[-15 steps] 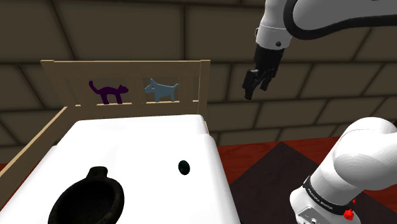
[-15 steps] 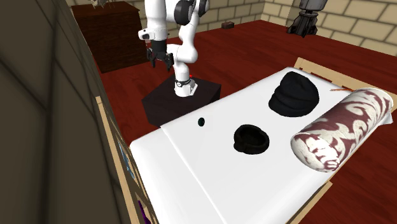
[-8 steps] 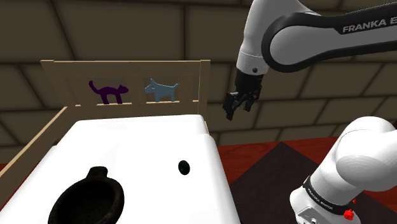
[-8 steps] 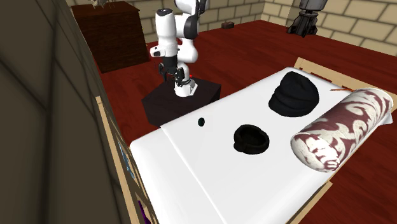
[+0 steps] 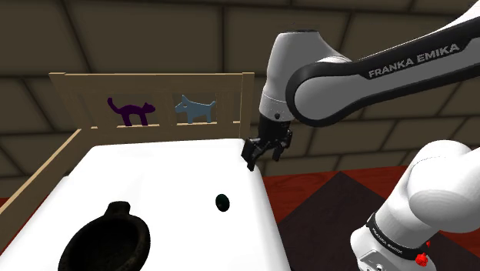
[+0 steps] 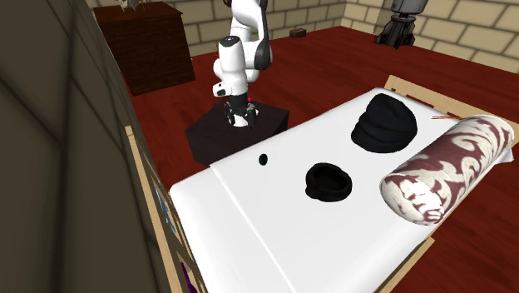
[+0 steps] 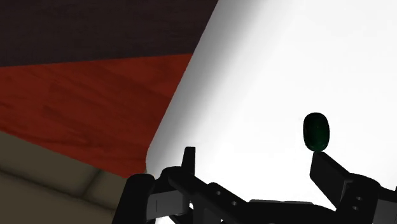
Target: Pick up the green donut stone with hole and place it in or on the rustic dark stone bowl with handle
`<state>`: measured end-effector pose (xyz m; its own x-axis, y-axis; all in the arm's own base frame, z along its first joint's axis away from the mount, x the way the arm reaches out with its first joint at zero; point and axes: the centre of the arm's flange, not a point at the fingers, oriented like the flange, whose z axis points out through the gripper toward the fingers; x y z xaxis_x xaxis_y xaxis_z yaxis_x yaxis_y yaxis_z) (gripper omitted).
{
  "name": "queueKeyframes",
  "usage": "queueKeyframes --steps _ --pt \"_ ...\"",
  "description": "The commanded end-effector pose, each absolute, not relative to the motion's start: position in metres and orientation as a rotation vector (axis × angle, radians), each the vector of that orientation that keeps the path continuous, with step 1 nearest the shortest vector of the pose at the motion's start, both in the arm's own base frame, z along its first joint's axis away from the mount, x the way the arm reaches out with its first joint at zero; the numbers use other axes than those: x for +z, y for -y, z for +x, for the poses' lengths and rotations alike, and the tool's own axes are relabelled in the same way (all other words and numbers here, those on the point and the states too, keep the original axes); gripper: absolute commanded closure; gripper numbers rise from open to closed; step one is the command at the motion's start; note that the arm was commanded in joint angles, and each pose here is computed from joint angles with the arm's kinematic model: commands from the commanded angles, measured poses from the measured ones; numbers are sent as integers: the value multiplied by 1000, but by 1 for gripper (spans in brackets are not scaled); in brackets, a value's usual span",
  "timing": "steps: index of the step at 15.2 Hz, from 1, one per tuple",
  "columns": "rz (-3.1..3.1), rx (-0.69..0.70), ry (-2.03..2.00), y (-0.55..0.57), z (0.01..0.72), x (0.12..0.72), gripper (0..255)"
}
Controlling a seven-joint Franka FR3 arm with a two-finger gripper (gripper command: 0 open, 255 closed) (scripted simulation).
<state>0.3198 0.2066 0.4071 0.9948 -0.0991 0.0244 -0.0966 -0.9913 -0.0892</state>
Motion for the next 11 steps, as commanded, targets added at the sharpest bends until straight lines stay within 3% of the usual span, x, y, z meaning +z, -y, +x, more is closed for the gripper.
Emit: queueKeyframes --steps 1,11 --pt "-3027 -39 -179 -227 321 390 0" --pt "-2937 -13 -283 -308 336 326 0"
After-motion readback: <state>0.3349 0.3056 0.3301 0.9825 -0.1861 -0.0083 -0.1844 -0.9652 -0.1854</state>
